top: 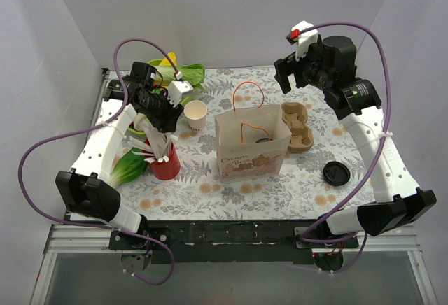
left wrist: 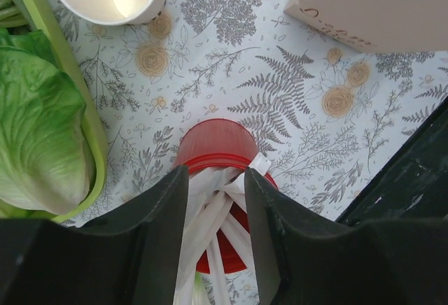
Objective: Pack the takeout coffee
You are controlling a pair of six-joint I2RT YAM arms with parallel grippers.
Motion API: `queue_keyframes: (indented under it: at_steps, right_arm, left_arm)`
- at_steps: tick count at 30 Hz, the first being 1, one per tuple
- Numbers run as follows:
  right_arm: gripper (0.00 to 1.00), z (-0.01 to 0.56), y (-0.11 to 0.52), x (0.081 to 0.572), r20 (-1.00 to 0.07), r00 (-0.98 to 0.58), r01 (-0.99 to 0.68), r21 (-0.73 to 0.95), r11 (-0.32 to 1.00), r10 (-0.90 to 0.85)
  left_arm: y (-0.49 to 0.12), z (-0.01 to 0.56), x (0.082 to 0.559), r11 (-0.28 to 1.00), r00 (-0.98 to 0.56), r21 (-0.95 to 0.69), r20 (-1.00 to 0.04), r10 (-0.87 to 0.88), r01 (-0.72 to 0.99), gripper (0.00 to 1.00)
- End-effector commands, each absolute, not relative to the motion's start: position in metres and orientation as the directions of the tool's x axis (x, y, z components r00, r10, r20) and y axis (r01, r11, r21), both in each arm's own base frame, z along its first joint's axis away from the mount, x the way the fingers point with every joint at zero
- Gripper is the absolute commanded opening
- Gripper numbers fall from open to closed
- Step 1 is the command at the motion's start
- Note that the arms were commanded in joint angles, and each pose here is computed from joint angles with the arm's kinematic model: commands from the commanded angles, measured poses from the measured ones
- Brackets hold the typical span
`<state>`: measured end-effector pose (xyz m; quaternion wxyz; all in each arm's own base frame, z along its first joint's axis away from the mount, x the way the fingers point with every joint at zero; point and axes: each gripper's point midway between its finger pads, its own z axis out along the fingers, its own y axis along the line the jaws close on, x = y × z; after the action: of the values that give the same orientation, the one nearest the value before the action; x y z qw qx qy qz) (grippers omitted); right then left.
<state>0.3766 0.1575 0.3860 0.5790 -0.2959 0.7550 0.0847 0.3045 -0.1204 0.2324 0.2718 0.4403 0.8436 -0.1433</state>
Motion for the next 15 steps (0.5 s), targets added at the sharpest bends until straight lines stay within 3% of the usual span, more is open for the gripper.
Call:
queue_keyframes:
  at_steps: [1, 9, 15]
  right_arm:
    - [0.97, 0.416, 0.157, 0.379, -0.947, -0.087, -0.524, -0.221, 0.823, -0.310]
    - [0.97, 0.417, 0.156, 0.381, -0.947, -0.085, -0.523, -0.222, 0.823, -0.310]
    - [0.97, 0.416, 0.157, 0.380, -0.948, -0.085, -0.523, -0.221, 0.823, -0.308]
  left_arm:
    - [-0.115, 0.230, 0.295, 0.541, -0.434, 0.022, -0.570, 0.698, 0.841, 0.34]
    - [-0.124, 0.242, 0.300, 0.539, -0.421, 0.014, -0.606, 0.675, 0.842, 0.01]
    - [-0.128, 0.275, 0.306, 0.564, -0.388, 0.055, -0.670, 0.632, 0.824, 0.00]
